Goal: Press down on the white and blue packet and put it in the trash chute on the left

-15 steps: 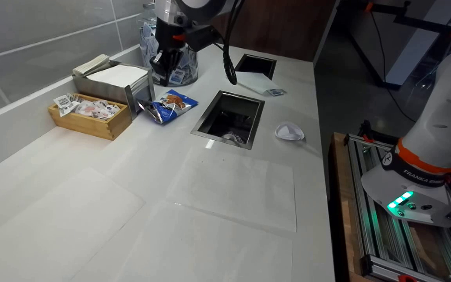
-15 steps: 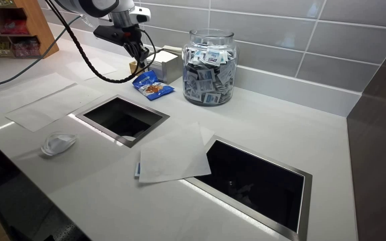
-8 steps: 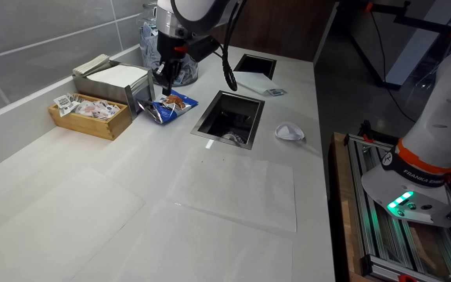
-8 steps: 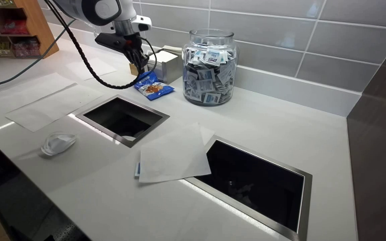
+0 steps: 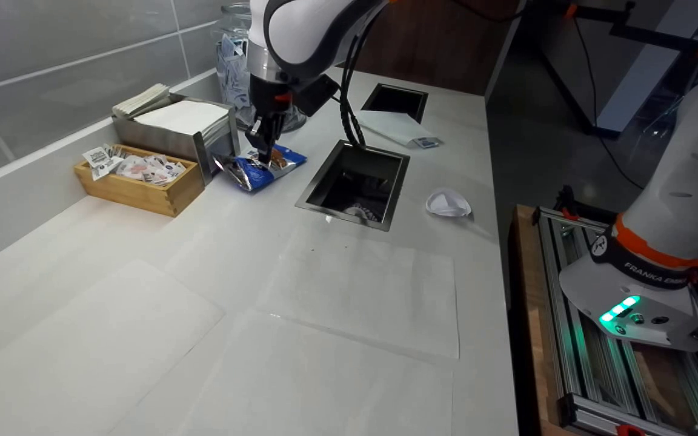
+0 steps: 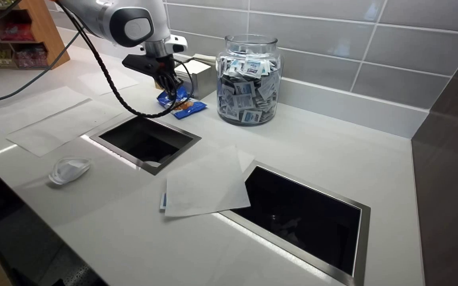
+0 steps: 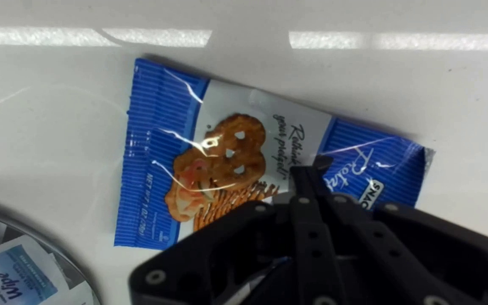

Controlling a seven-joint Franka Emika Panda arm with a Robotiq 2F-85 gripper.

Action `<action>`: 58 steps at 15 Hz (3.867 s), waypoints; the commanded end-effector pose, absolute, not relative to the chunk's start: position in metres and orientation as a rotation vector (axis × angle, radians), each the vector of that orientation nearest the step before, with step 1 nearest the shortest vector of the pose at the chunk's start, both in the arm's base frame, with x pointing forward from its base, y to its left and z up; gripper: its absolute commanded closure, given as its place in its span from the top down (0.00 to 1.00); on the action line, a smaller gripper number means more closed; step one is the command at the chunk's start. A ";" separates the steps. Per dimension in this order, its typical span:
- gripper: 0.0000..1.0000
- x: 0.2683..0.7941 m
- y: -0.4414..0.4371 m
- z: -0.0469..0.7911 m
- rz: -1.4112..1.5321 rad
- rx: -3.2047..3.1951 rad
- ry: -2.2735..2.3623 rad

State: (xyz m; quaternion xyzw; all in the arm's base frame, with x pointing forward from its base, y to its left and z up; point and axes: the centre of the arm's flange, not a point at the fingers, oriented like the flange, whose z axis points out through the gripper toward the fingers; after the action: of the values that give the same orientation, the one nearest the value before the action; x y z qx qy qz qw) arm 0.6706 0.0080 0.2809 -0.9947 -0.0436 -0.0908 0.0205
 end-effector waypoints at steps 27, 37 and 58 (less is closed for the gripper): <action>0.00 0.670 -0.055 0.300 -0.591 -3.053 0.077; 0.00 0.681 -0.057 0.255 -0.494 -3.049 0.080; 1.00 0.646 -0.028 0.281 -0.353 -3.103 -0.104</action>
State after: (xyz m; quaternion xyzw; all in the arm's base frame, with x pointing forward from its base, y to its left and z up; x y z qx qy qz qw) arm 0.6541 -0.0218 0.2883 -0.9921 -0.0150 -0.1235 0.0162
